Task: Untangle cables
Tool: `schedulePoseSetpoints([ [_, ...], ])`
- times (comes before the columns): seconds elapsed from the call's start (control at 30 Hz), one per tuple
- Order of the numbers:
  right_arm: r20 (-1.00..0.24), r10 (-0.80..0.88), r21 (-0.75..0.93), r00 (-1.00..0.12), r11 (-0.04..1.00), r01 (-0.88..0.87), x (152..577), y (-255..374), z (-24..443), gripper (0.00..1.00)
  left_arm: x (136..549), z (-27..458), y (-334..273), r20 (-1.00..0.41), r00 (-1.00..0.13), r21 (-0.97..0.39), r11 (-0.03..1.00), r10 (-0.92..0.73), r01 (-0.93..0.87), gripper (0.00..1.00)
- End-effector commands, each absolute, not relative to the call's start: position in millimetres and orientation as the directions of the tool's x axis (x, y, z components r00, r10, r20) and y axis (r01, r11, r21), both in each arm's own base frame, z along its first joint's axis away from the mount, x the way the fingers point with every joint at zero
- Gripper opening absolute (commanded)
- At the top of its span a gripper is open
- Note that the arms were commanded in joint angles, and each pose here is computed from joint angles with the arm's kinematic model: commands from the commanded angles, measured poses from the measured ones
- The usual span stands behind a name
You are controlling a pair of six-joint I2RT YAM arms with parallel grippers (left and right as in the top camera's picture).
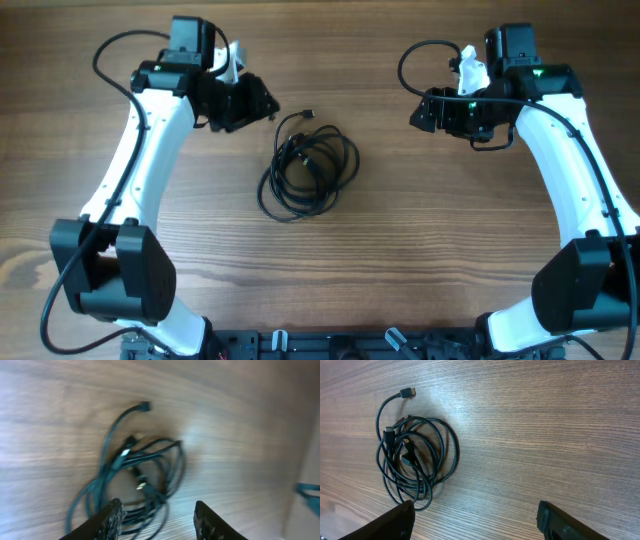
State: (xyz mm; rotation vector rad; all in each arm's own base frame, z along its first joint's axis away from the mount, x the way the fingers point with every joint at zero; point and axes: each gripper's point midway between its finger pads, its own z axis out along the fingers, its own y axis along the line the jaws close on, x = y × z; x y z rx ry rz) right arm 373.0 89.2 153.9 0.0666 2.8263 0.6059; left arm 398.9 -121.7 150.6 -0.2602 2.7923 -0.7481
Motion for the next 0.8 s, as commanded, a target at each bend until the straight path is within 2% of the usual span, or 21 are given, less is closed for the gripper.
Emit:
schedulePoseSetpoints([
  [0.0, -0.225, 0.082, 0.390, -0.971, 0.921, -0.013, 374, 88, 145, 0.81, 375, 90, -110, -0.036, -0.969, -0.407, 0.889, -0.245, -0.210, 0.49],
  [0.13, -0.228, 0.081, 0.391, -0.970, 0.920, -0.015, 374, 88, 146, 0.82, 348, 45, -118, 0.067, -0.971, -0.371, 0.897, -0.230, -0.239, 0.49],
  [0.3, -0.224, 0.081, 0.390, -0.971, 0.921, -0.013, 374, 88, 145, 0.83, 349, 15, -121, 0.012, -0.976, -0.380, 0.901, -0.219, -0.207, 0.47],
  [0.4, -0.224, 0.081, 0.390, -0.971, 0.921, -0.013, 374, 88, 145, 0.83, 355, 7, -119, -0.036, -0.974, -0.380, 0.905, -0.222, -0.192, 0.36],
  [0.53, -0.225, 0.081, 0.390, -0.971, 0.921, -0.013, 374, 88, 145, 0.83, 356, -2, -113, -0.052, -0.972, -0.353, 0.915, -0.227, -0.195, 0.29],
  [0.67, -0.227, 0.081, 0.391, -0.970, 0.920, -0.015, 374, 88, 145, 0.83, 357, -3, -114, -0.055, -0.972, -0.355, 0.915, -0.227, -0.193, 0.12],
  [0.7, -0.227, 0.081, 0.391, -0.971, 0.920, -0.014, 374, 88, 145, 0.83, 358, -3, -115, -0.058, -0.972, -0.361, 0.913, -0.227, -0.191, 0.05],
  [0.77, -0.229, 0.078, 0.399, -0.970, 0.917, -0.020, 375, 90, 146, 0.83, 363, 11, -129, -0.056, -0.975, -0.443, 0.881, -0.214, -0.168, 0.04],
])
